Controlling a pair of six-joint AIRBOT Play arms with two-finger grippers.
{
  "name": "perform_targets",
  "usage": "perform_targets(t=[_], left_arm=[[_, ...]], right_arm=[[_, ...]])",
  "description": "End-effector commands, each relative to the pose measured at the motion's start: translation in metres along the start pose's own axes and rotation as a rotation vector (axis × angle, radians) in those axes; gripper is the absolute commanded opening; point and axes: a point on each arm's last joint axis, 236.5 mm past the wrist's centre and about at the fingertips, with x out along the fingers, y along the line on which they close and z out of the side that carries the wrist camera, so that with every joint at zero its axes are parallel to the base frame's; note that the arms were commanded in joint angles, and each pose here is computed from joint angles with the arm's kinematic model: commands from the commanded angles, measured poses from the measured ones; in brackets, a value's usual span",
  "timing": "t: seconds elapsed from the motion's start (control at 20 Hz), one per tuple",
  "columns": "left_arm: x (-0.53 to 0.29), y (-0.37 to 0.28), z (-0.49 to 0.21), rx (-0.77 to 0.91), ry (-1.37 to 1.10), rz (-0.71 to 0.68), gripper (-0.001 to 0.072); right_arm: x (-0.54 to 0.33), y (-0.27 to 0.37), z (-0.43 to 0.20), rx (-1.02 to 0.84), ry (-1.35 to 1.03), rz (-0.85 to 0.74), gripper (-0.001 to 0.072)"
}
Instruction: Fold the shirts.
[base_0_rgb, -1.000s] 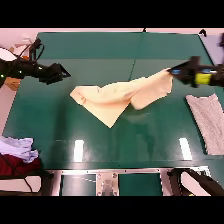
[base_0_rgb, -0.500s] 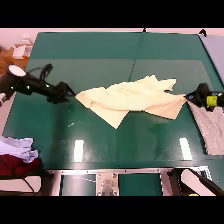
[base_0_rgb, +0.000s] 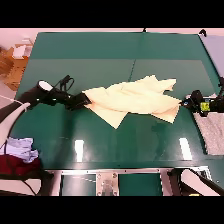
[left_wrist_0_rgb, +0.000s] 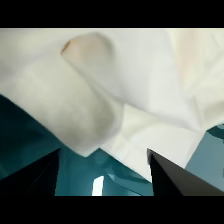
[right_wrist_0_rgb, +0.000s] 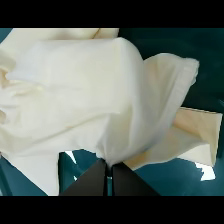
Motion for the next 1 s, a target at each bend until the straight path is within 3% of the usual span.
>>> perform_targets(t=[0.0, 0.05, 0.15, 0.25, 0.65, 0.8, 0.95], left_arm=[[0.021, 0.011, 0.01, -0.005, -0.052, 0.039, 0.062], [0.022, 0.012, 0.012, -0.012, -0.061, 0.039, 0.0608], [0.022, 0.011, 0.015, -0.011, -0.071, 0.038, 0.0289], [0.018, 0.003, 0.017, -0.001, -0.067, 0.02, 0.0049], [-0.029, -0.068, 0.025, 0.199, 0.064, -0.056, 0.0025], [-0.054, -0.06, 0.022, 0.294, 0.138, 0.062, 0.0025], [-0.109, -0.05, 0.045, 0.383, 0.093, 0.276, 0.0024]], right_arm=[[0.001, 0.001, 0.0, -0.016, -0.001, 0.009, 0.0018], [0.001, 0.001, 0.0, -0.016, 0.0, 0.009, 0.0018], [0.001, 0.001, 0.0, -0.016, 0.0, 0.009, 0.0017], [0.001, 0.001, 0.0, -0.015, -0.001, 0.009, 0.0017], [0.001, 0.001, 0.0, -0.015, -0.001, 0.009, 0.0018], [-0.004, 0.019, 0.0, -0.043, -0.009, 0.072, 0.0016], [-0.046, 0.085, 0.022, -0.141, -0.125, 0.234, 0.0016]])
